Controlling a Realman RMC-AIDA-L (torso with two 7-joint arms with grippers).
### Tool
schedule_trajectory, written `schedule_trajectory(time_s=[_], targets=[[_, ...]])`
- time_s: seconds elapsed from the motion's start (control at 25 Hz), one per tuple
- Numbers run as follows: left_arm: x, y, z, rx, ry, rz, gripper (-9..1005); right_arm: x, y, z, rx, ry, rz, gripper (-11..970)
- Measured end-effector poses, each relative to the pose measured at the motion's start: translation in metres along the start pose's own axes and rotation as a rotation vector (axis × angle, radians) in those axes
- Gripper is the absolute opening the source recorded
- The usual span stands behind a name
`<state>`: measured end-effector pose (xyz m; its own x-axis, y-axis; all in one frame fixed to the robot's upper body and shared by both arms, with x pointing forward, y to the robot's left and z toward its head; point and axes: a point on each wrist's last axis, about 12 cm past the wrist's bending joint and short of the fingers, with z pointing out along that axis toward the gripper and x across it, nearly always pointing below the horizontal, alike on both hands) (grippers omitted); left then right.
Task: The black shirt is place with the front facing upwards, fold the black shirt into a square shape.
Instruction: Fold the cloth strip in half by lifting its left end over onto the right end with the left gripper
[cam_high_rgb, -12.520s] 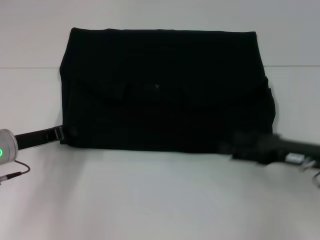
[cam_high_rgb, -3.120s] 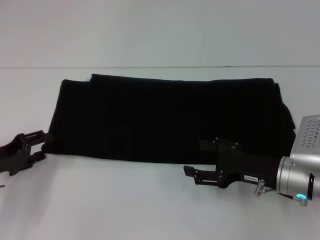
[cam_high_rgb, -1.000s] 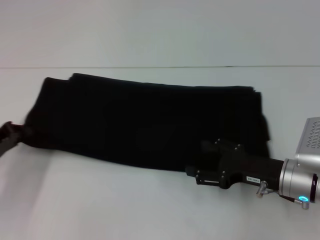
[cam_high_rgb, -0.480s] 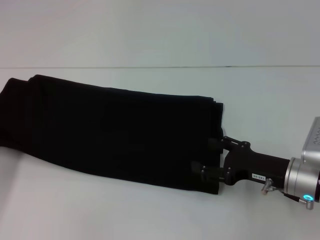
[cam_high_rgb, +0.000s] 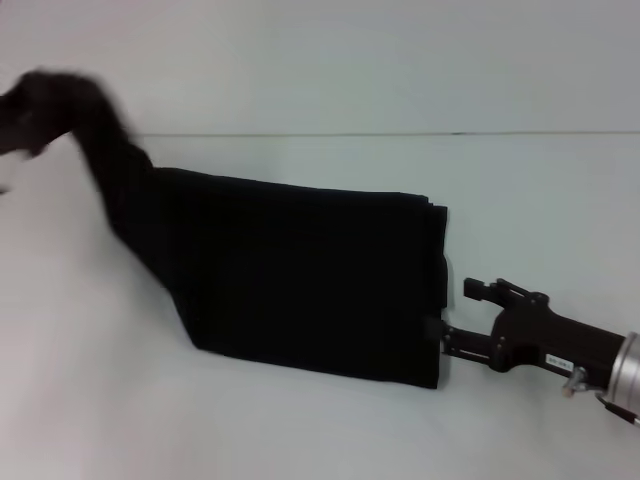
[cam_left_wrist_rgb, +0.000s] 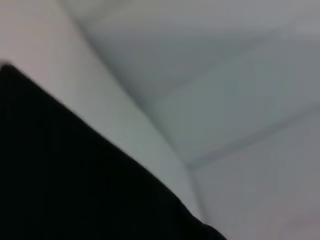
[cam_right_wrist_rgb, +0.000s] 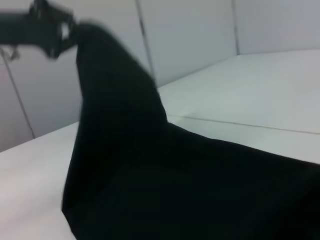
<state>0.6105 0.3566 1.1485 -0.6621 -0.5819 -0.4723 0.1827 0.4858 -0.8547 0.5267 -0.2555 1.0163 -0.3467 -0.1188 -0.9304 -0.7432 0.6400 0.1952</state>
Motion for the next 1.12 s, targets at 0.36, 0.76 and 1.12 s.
schedule_trajectory(time_s=[0.36,0.76,1.12], targets=[[0.080,-0.067,0.112,0.188,0.317,0.126,61,0.012,0.003,-0.016,0.025,-0.024,0.046,909],[0.195,-0.025,0.125,0.129,0.458,0.027,61,0.017,0.001,-0.023,0.043,-0.013,0.054,909],[0.187,-0.032,0.126,0.179,0.441,0.036,58,0.009,-0.001,-0.016,0.055,-0.043,0.059,908]])
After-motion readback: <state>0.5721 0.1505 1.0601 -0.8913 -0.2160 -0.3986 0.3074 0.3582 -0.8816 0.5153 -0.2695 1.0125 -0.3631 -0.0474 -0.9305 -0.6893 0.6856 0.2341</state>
